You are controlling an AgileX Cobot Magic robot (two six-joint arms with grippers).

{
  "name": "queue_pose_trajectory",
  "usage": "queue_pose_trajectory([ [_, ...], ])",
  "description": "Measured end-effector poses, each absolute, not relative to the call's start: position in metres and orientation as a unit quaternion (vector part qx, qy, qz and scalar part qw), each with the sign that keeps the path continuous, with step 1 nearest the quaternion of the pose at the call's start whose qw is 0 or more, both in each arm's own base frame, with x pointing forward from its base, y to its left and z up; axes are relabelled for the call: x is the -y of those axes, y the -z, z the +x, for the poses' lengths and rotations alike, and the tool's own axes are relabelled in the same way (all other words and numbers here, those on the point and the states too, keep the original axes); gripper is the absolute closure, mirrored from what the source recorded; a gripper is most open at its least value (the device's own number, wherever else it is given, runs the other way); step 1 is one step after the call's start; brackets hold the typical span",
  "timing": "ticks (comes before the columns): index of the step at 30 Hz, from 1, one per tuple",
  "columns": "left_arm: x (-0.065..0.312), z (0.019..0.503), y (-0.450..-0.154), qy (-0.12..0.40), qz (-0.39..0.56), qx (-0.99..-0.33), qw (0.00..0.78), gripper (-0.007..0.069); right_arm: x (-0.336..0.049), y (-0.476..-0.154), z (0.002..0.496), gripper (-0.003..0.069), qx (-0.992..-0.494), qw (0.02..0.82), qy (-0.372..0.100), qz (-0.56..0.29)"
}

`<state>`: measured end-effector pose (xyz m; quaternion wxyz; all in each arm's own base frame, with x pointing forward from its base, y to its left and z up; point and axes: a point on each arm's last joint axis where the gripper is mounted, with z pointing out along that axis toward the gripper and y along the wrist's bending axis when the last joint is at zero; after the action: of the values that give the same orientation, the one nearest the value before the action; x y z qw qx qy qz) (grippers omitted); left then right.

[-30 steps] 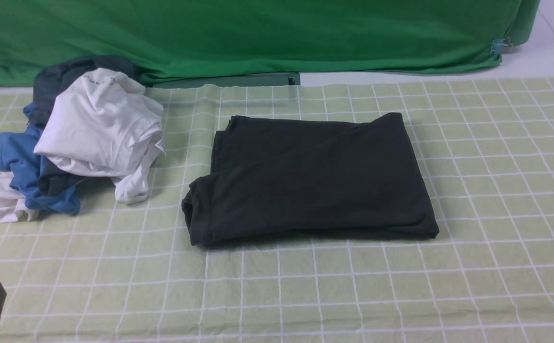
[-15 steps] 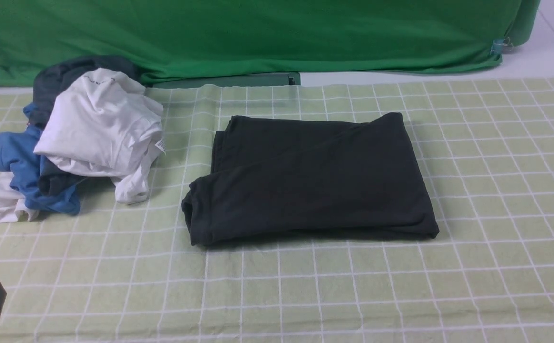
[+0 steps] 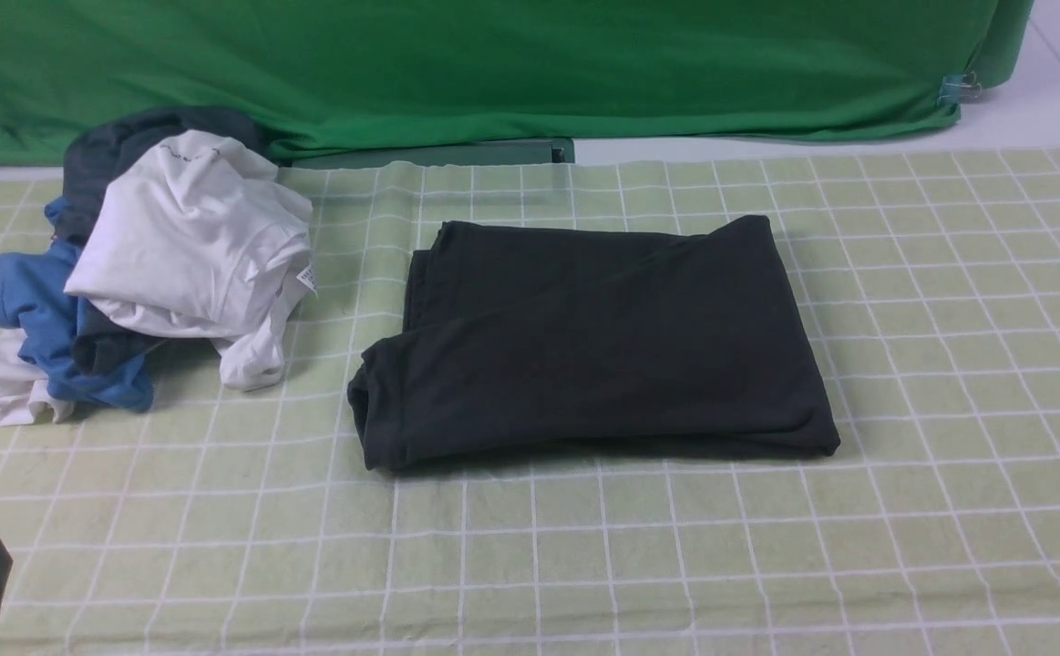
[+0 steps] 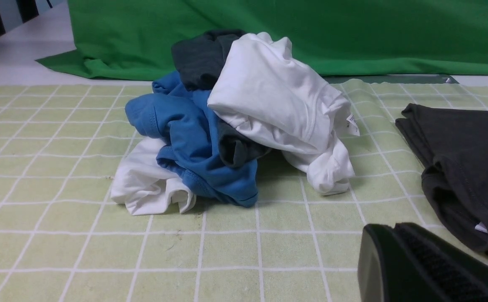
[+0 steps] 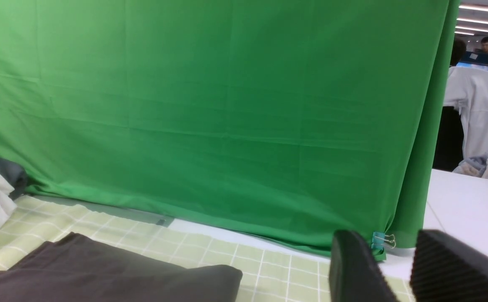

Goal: Fold a long-sleeved shirt over a green coffee tablecloth.

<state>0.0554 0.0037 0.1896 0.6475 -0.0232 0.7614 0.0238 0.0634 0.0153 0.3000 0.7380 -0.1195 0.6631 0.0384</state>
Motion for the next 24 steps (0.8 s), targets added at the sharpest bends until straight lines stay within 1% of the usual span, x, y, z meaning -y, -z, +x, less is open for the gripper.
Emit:
queue_pose_trajectory([
  [9,-0.0037,0.0554,-0.1896,-0.022,-0.026,-0.761,0.648,0.0612,-0.0154,-0.2993,0.0637,0.0424,-0.664,0.737,-0.038,-0.120],
  [15,-0.0037,0.0554,-0.1896,-0.022,-0.026,-0.761,0.648,0.0612,-0.0136,-0.2976,0.0644,0.0421,-0.666,0.736,-0.018,-0.125],
  [24,-0.0037,0.0554,-0.1896,-0.022,-0.026,-0.761,0.648,0.0612,-0.0128,-0.2943,0.0648,0.0421,-0.680,0.723,-0.016,-0.122],
])
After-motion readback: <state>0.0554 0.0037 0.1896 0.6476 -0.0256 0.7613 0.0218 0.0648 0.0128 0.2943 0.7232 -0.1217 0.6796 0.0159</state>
